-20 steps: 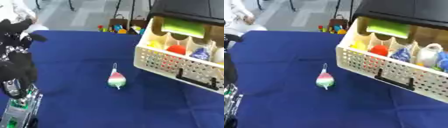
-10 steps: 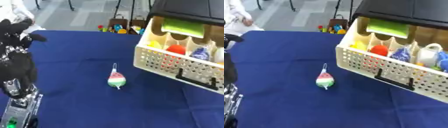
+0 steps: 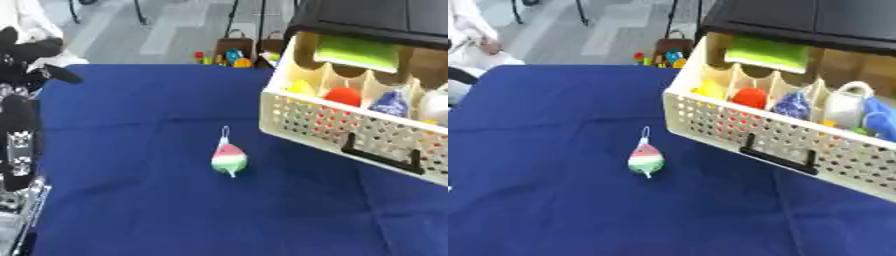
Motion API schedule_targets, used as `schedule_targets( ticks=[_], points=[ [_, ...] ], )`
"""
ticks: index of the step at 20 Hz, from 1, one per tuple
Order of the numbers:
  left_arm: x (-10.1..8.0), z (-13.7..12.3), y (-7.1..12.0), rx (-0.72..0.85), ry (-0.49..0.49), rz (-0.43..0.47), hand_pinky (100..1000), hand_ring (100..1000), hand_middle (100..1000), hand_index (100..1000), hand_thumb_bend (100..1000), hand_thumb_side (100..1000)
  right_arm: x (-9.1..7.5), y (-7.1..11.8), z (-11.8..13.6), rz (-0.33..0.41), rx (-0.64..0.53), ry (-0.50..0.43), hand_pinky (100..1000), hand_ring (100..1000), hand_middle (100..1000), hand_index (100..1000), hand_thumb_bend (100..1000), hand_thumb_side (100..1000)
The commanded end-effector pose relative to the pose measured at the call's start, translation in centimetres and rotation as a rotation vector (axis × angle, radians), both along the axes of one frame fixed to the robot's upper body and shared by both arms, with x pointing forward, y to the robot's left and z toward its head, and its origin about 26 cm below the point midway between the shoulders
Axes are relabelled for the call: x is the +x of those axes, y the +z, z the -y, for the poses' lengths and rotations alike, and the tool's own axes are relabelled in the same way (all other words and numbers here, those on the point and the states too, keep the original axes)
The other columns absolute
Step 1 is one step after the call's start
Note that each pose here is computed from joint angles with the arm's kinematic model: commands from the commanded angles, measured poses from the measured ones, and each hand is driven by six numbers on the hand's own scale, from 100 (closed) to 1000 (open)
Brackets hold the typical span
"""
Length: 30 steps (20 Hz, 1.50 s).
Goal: Pick up objects from table and place into drawer.
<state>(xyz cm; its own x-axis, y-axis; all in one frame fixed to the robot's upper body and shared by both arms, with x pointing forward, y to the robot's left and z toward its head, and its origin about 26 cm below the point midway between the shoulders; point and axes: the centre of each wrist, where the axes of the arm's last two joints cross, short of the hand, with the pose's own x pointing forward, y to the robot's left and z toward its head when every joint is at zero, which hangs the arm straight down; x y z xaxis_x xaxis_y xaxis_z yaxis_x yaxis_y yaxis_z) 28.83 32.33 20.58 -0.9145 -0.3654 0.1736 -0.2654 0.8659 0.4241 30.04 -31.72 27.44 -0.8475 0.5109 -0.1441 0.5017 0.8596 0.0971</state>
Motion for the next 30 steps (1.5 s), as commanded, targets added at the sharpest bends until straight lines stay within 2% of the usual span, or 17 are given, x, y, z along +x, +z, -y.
schedule_targets(
  ticks=[1,4,7,9,12,17,20,21,24,30],
  points=[
    [-0.5,-1.0,1.5,0.163,0.056,-0.016,564,821,715,956,100,691,-0.3,0.7,0.2,0.03,-0.028,0.004,569,604,624,732,100,612],
    [-0.8,-1.4,1.4,0.292,0.096,-0.085,634,875,795,995,100,701,-0.3,0.8,0.3,0.027,-0.036,0.005,568,604,623,732,100,611],
    [-1.0,-1.7,1.3,0.435,0.137,-0.165,686,906,844,1000,100,713,-0.3,0.7,0.2,0.024,-0.04,0.008,569,604,622,732,100,611],
    [-1.2,-1.8,1.4,0.532,0.165,-0.214,722,926,873,1000,100,691,-0.3,0.7,0.2,0.021,-0.043,0.011,569,604,620,732,100,612],
    [-1.1,-1.9,2.5,0.675,0.219,-0.252,762,951,896,1000,100,711,-0.3,0.6,0.1,0.017,-0.042,0.015,570,604,618,732,100,613],
    [-0.8,-1.5,4.8,0.899,0.301,-0.272,763,932,896,1000,100,740,-0.3,0.5,0.0,0.01,-0.042,0.022,570,604,617,732,100,615],
    [-0.8,-1.4,6.1,1.028,0.368,-0.287,782,924,888,993,100,840,-0.2,0.4,-0.1,0.007,-0.04,0.029,572,603,616,732,100,617],
    [-0.8,-1.3,6.6,1.067,0.387,-0.298,782,922,884,992,100,848,-0.2,0.4,-0.2,0.006,-0.038,0.032,572,603,617,732,100,617],
    [-0.7,-1.0,7.6,1.115,0.401,-0.351,776,921,879,993,114,904,-0.1,0.4,-0.3,0.004,-0.035,0.041,572,603,619,732,100,617],
    [-0.6,-0.2,8.8,1.152,0.389,-0.442,769,914,886,1000,252,944,-0.1,0.3,-0.5,-0.002,-0.036,0.05,574,603,618,732,100,617]
  ],
)
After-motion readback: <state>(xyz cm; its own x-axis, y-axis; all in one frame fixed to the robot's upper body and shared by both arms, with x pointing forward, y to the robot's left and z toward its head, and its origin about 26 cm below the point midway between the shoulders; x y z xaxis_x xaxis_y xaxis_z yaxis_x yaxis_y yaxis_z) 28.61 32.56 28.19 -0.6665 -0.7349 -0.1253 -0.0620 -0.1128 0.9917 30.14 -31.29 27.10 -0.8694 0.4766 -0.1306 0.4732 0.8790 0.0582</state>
